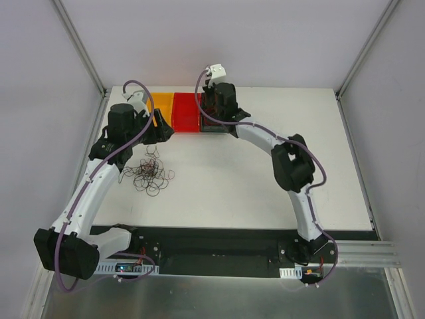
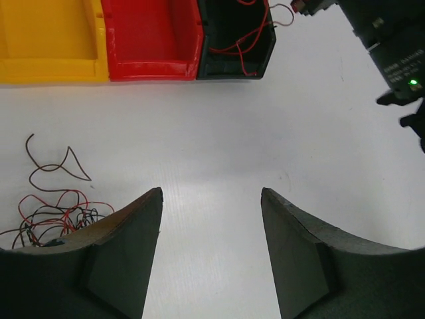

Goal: Untangle the cables

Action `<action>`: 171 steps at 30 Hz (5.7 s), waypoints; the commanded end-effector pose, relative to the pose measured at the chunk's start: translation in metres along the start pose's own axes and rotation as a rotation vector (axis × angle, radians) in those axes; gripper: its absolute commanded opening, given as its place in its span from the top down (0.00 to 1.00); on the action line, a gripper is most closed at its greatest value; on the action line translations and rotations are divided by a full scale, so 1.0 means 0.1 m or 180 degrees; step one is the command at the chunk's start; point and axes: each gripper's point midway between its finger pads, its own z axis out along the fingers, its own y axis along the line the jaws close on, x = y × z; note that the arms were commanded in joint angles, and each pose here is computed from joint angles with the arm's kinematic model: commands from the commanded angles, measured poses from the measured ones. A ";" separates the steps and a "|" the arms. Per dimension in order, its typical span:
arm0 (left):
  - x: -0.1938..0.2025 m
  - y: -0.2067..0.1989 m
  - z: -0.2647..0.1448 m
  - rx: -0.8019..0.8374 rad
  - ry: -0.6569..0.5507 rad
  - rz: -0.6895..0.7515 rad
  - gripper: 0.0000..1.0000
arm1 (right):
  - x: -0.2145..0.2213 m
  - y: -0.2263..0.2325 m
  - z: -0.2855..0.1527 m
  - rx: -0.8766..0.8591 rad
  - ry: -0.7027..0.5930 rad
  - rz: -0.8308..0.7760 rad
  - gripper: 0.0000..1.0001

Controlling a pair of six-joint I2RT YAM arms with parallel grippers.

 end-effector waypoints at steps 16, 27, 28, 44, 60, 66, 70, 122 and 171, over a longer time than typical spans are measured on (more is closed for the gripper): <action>-0.17 0.10 -0.12 0.0093 -0.0246 -0.0187 0.41 | 0.53 -0.27 0.45 0.0494 0.0075 -0.0831 1.00; -0.16 0.12 -0.12 0.0122 -0.0264 -0.0218 0.41 | 0.96 -0.19 0.37 -0.0006 0.0790 0.0014 1.00; -0.16 0.12 -0.12 0.0118 -0.0266 -0.0219 0.41 | 0.97 -0.19 0.40 -0.0046 0.0821 0.0114 1.00; -0.16 0.14 -0.11 0.0143 -0.0261 -0.0263 0.41 | 1.26 -0.09 0.46 -0.0332 0.1271 0.1157 1.00; -0.14 0.15 -0.08 0.0167 -0.0235 -0.0288 0.41 | 1.55 -0.15 0.54 -0.0081 0.1473 0.1872 0.93; -0.14 0.15 -0.07 0.0174 -0.0223 -0.0307 0.41 | 1.55 -0.16 0.54 -0.0036 0.1465 0.1838 0.88; -0.14 0.14 -0.09 0.0190 -0.0236 -0.0300 0.41 | 1.49 -0.23 0.52 0.0012 0.1474 0.1680 0.82; 1.14 0.96 -0.08 -0.0501 0.0652 -0.1687 0.10 | 1.30 2.39 -1.79 -0.2875 0.1746 0.1259 0.35; 1.47 1.50 0.34 -0.1247 0.1070 -0.2075 0.24 | 0.13 -0.90 -3.53 0.0099 0.0901 0.1159 1.00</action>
